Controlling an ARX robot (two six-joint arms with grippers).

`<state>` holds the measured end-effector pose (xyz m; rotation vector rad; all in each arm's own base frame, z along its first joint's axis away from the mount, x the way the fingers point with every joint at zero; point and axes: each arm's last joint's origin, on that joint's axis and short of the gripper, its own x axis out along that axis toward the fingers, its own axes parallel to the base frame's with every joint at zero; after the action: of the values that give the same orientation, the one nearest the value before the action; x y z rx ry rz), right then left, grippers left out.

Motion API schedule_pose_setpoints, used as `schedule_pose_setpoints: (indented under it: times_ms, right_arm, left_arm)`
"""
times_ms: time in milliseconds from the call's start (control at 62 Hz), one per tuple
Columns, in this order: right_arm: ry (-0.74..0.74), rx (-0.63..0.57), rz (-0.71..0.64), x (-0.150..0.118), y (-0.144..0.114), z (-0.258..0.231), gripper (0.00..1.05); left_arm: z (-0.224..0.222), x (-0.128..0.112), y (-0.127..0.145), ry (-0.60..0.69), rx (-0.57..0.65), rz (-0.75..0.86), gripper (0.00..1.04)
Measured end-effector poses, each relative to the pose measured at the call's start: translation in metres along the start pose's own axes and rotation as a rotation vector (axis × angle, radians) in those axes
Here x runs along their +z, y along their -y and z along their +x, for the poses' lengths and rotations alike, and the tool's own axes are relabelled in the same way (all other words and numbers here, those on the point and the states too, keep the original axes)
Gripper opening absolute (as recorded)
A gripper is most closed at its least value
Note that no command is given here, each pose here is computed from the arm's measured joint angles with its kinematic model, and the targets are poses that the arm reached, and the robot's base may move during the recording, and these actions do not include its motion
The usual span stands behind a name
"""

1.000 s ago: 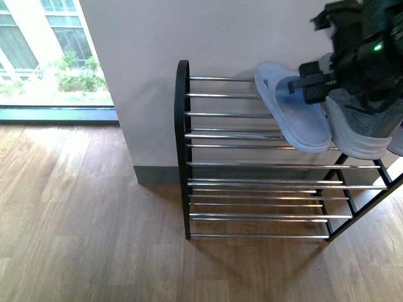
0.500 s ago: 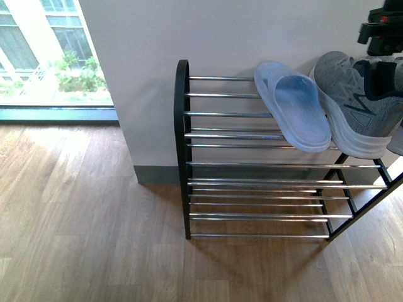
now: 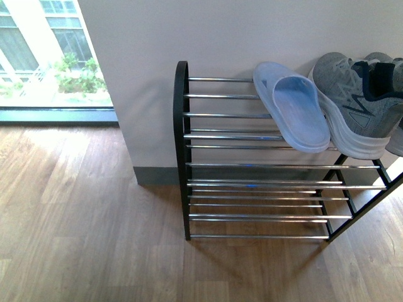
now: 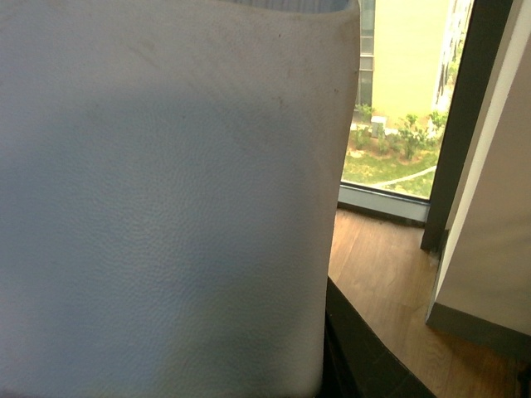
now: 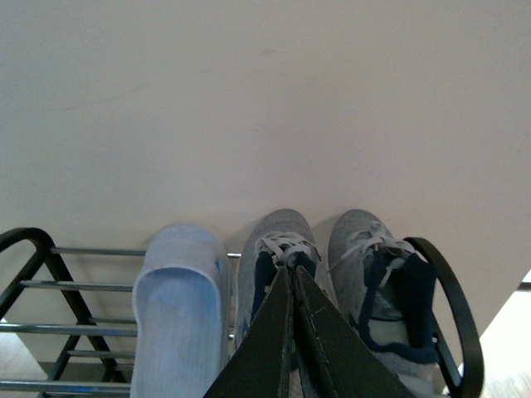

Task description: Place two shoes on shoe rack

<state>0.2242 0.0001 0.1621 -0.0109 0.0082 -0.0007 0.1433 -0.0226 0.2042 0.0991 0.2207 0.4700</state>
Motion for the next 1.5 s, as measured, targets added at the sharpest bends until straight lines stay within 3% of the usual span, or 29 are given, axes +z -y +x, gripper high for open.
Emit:
schedule_pose_setpoints:
  times_ms: [581, 1501]
  right_arm:
    - [-0.008, 0.001, 0.000, -0.001, 0.000, -0.059, 0.01]
    - [0.026, 0.000, 0.000, 0.010, 0.000, -0.101, 0.01]
  left_arm:
    - [0.000, 0.000, 0.000, 0.000, 0.001, 0.000, 0.02]
    - [0.000, 0.000, 0.000, 0.000, 0.001, 0.000, 0.02]
